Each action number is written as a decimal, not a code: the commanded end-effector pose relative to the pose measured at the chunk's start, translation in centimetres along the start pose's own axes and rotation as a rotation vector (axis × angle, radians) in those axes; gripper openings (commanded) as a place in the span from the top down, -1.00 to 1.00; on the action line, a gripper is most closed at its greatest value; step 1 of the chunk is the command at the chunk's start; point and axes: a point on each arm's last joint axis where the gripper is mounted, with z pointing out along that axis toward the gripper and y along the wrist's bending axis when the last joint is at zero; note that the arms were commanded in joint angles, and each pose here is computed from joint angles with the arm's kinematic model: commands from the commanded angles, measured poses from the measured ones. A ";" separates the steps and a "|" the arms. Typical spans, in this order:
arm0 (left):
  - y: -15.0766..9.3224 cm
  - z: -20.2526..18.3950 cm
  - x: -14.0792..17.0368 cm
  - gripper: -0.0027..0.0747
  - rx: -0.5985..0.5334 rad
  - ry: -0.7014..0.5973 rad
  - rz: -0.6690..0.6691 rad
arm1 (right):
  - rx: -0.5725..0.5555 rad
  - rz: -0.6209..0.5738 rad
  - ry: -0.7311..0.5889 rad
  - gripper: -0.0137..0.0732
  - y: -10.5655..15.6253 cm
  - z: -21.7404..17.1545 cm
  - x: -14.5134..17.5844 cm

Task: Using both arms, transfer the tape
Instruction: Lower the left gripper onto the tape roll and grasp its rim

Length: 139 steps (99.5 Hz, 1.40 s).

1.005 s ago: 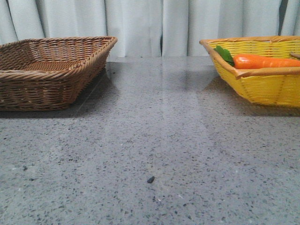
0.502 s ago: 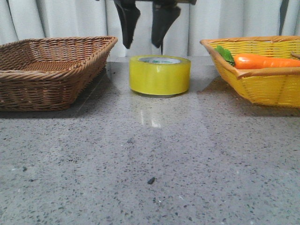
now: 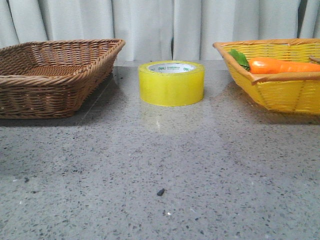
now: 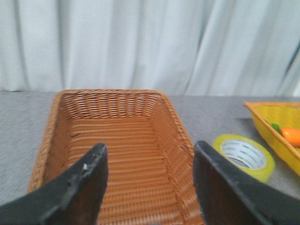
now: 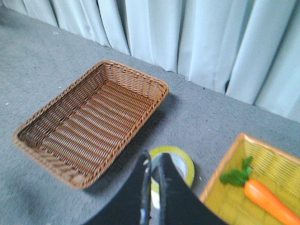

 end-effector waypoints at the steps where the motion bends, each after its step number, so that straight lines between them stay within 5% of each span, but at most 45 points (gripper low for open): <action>1: -1.4 2.2 -3.0 -0.04 0.080 0.037 0.025 | 0.014 -0.020 -0.104 0.84 -0.2 -4.6 2.1; 12: -3.9 6.0 -5.0 -0.04 0.196 0.192 0.058 | 0.049 -0.023 -0.223 0.83 -0.7 -7.5 6.5; 31: -8.5 13.1 -6.8 -0.04 0.336 0.429 0.118 | 0.200 0.172 -0.392 0.83 -2.5 -11.9 13.1; 56: -11.6 22.8 -6.4 -0.04 0.383 0.665 0.079 | 0.220 0.228 -0.486 0.83 -2.9 -16.3 16.0; 87: -11.1 29.9 -0.9 -0.05 0.276 0.839 0.118 | 0.208 0.282 -0.371 0.83 -2.8 -15.9 17.0; 139: -10.6 33.7 3.2 -0.04 0.254 0.872 0.085 | 0.213 0.282 -0.359 0.83 -2.8 -15.8 17.1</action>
